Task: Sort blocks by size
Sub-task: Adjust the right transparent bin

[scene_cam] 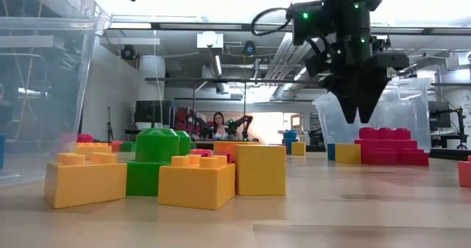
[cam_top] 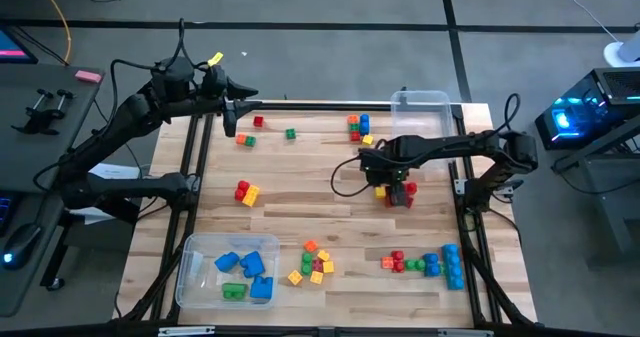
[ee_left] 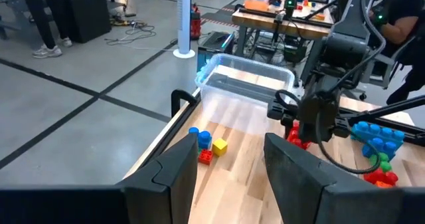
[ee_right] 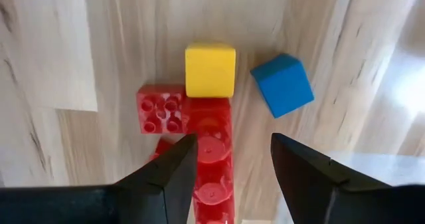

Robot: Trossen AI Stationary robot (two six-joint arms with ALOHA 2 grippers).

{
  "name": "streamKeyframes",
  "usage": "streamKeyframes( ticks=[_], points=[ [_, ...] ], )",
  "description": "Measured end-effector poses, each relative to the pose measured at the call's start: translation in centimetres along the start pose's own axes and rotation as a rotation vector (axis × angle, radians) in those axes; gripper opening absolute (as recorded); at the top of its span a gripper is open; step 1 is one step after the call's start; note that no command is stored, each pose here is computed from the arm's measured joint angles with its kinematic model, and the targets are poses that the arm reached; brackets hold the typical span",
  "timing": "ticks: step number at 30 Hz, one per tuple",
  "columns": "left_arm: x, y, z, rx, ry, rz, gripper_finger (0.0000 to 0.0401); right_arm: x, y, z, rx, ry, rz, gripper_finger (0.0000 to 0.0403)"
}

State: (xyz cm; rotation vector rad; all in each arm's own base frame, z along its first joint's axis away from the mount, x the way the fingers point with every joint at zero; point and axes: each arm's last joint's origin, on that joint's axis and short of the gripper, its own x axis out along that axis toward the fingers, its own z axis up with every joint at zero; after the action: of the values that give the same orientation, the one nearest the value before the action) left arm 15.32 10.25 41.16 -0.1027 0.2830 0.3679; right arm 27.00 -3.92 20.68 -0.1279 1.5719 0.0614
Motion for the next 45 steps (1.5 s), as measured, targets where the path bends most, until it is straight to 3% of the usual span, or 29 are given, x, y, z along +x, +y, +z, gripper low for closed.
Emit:
streamKeyframes(
  ticks=[8,15,23,31,39,45],
  points=[
    [0.0,0.0,0.0,-0.001,0.004,0.0,0.0161,-1.5,0.6,0.7,-0.035,-0.024,0.019,0.019],
    [0.0,0.0,-0.4,-0.01,0.041,-0.002,0.0161,-1.7,3.1,0.2,-0.088,0.054,0.088,0.019],
    [0.0,0.0,-0.4,0.006,0.043,-0.002,0.0161,-1.9,2.5,0.1,-0.076,0.063,-0.006,0.019],
    [0.0,0.0,-0.4,0.006,0.044,-0.002,0.0161,-3.1,-0.7,0.4,0.067,-0.003,-0.079,0.019],
    [0.0,0.0,-0.5,0.005,0.047,-0.002,0.0161,-6.7,-3.3,1.3,0.218,-0.327,0.144,0.019],
    [0.0,0.0,-0.6,0.002,0.058,-0.002,0.0161,-8.4,-4.3,-0.7,0.357,-0.344,0.174,0.019]
  ],
)
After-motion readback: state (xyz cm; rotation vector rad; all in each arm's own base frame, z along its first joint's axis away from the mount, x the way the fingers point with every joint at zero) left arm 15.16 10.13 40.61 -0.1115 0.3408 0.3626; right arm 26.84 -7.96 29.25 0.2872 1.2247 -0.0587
